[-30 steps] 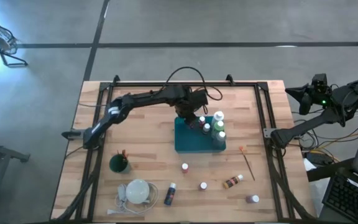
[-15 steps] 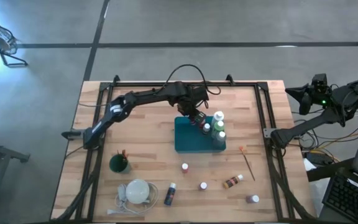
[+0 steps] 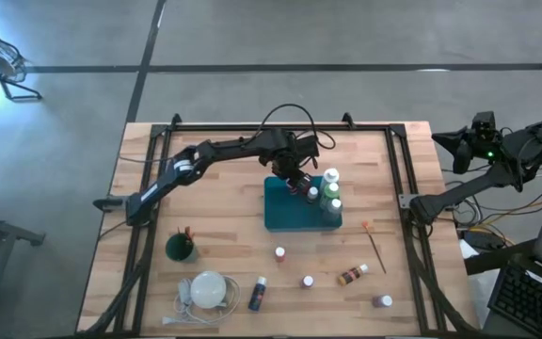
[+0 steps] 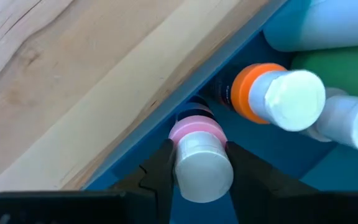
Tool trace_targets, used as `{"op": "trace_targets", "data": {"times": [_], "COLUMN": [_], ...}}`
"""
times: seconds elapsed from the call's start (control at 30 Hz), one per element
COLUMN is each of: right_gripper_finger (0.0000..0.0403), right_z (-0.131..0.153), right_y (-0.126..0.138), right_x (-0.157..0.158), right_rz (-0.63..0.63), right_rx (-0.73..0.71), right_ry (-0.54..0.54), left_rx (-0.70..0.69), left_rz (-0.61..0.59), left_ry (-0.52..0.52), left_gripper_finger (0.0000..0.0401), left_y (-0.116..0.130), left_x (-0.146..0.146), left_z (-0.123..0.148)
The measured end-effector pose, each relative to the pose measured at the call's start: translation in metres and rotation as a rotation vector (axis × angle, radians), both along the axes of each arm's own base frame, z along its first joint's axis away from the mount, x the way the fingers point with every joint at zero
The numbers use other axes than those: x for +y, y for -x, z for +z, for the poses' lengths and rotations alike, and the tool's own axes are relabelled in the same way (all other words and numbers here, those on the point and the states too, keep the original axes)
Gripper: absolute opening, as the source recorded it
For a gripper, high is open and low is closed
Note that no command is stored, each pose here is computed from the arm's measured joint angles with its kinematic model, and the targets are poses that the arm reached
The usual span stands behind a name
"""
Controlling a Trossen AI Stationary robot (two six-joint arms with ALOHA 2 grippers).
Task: Pick & Place Paint Supplies
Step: Put the pink paint bottle into the blue bin
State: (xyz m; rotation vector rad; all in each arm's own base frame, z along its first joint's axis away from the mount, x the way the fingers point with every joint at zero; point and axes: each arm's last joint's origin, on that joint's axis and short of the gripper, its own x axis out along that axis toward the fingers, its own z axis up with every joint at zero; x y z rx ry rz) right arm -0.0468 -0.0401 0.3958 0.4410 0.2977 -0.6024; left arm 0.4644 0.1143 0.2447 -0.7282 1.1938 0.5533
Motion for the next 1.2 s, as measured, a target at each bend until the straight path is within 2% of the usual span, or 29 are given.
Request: {"op": "trace_targets", "data": {"times": [0.17,0.47,0.77,1.2], "right_gripper_finger": [0.0008,0.0009,0.0008,0.0008], "right_z": [0.0000,0.0000,0.0000,0.0000], "right_y": [0.0001,0.0001,-0.0001,0.0000], "right_x": [0.0000,0.0000,0.0000,0.0000], "right_rz": [0.000,0.000,0.000,0.000], "right_rx": [0.000,-0.001,0.000,0.000], "right_ry": [0.000,-0.001,0.000,0.001], "left_rx": [-0.001,-0.005,-0.015,0.027], "left_rz": [0.003,0.009,0.004,0.017], "left_ry": [0.002,0.010,0.057,0.046], "left_gripper_finger": [0.0122,0.0150,0.0155,0.0156], "left_y": [-0.0003,-0.0007,-0.0011,0.0027], "left_x": [-0.0001,-0.0001,-0.0012,-0.0003], "left_z": [-0.0005,-0.0007,0.0005,-0.0002]}}
